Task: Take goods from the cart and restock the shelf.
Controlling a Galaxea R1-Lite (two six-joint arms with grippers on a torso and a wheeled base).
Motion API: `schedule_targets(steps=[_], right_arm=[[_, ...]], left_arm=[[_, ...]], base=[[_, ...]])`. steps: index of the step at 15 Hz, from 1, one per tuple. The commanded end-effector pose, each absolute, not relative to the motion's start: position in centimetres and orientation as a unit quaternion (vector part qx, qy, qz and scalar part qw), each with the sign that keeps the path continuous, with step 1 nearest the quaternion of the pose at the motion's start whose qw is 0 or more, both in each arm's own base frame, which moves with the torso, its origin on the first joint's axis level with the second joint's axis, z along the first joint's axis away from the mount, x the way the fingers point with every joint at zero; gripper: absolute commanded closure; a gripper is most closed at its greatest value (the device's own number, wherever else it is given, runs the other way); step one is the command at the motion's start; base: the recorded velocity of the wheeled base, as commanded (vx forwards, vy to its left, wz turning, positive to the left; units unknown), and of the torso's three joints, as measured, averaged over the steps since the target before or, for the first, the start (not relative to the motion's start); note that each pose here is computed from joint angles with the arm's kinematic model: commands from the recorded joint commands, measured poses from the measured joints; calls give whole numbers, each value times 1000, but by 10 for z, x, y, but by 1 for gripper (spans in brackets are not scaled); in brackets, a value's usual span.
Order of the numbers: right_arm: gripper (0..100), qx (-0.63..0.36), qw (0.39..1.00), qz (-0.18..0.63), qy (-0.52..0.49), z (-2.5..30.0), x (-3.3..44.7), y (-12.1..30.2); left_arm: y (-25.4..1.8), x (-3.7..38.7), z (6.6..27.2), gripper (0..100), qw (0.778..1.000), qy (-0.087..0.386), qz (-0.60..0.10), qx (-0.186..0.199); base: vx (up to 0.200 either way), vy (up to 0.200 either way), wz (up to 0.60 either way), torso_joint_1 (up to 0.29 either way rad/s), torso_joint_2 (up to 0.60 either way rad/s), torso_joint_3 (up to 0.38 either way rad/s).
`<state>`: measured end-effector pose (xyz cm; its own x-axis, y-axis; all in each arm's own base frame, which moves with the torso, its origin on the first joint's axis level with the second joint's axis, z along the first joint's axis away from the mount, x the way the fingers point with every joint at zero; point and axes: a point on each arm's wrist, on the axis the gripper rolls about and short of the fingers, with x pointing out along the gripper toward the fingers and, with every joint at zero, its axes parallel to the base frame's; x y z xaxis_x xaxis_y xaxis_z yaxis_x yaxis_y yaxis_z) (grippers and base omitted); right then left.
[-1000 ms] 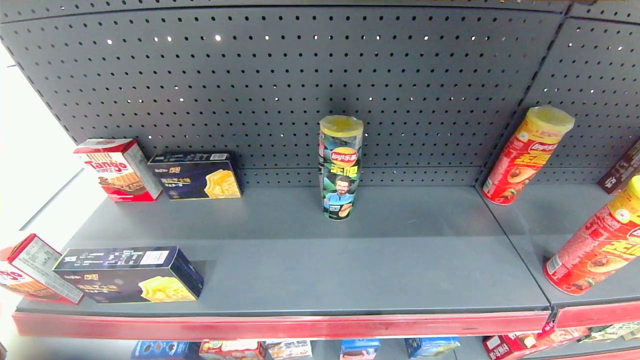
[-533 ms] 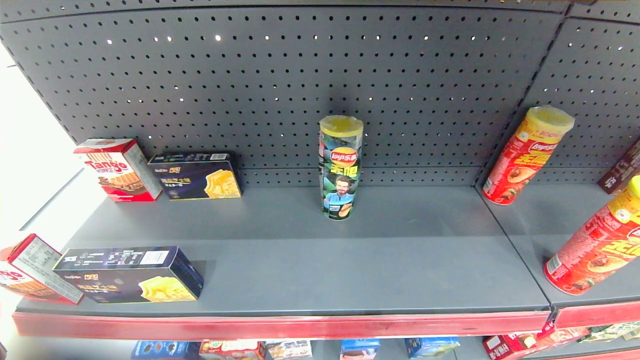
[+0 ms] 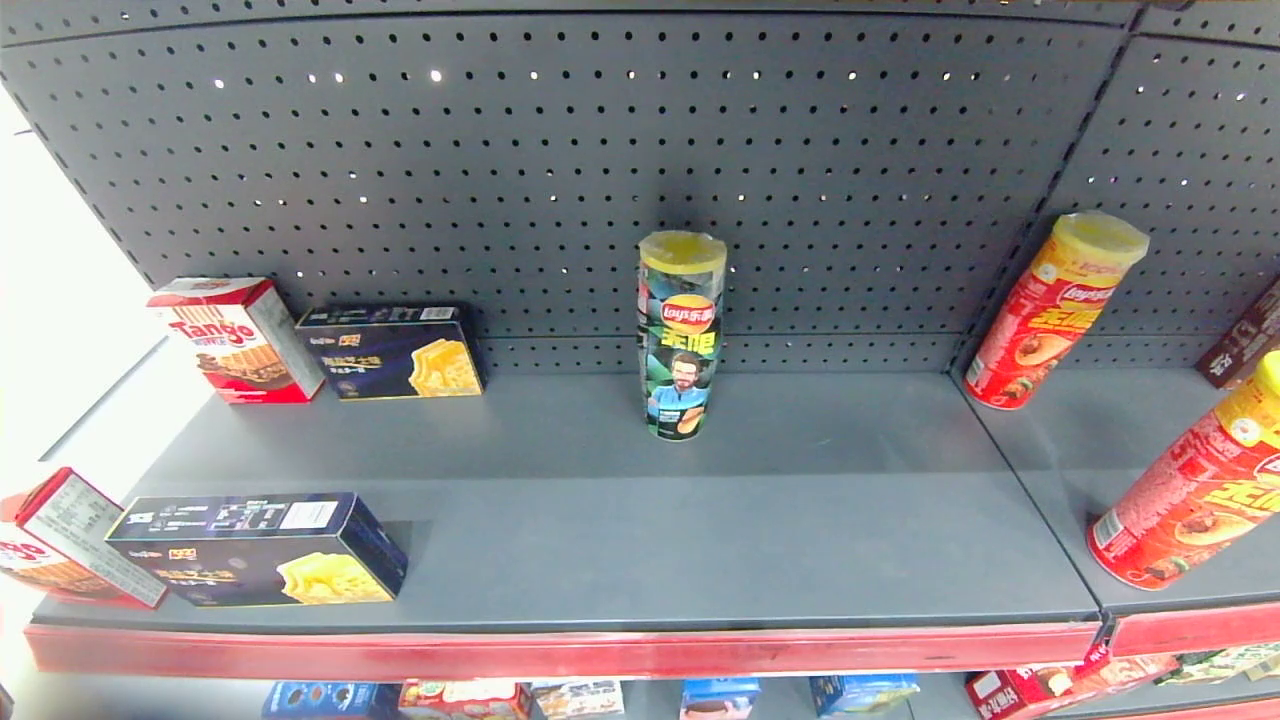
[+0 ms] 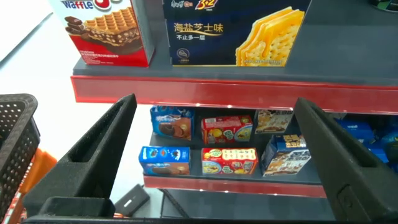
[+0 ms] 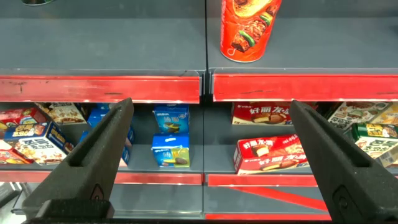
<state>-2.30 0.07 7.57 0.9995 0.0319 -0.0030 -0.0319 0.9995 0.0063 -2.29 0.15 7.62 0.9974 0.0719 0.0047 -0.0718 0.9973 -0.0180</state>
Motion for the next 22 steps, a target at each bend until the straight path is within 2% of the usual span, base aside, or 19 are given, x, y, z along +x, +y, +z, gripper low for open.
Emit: schedule_targets(steps=[1,2,12,22], right_arm=[[0,3,1000,16,2,76,-23,1],[0,3,1000,16,2,76,-23,1],[0,3,1000,16,1,76,-23,1],[0,3,1000,15,2,76,-23,1]], left_arm=[[1,-23,76,0,999,-3,36,-9],[1,-23,76,0,999,-3,36,-9],[1,-23,76,0,999,-3,36,-9],[1,-23,76,0,999,-3,34,-9]], base=[[0,0,0,0,0,0],[0,0,0,0,0,0],[0,0,600,3,3,2],[0,0,0,0,0,0]])
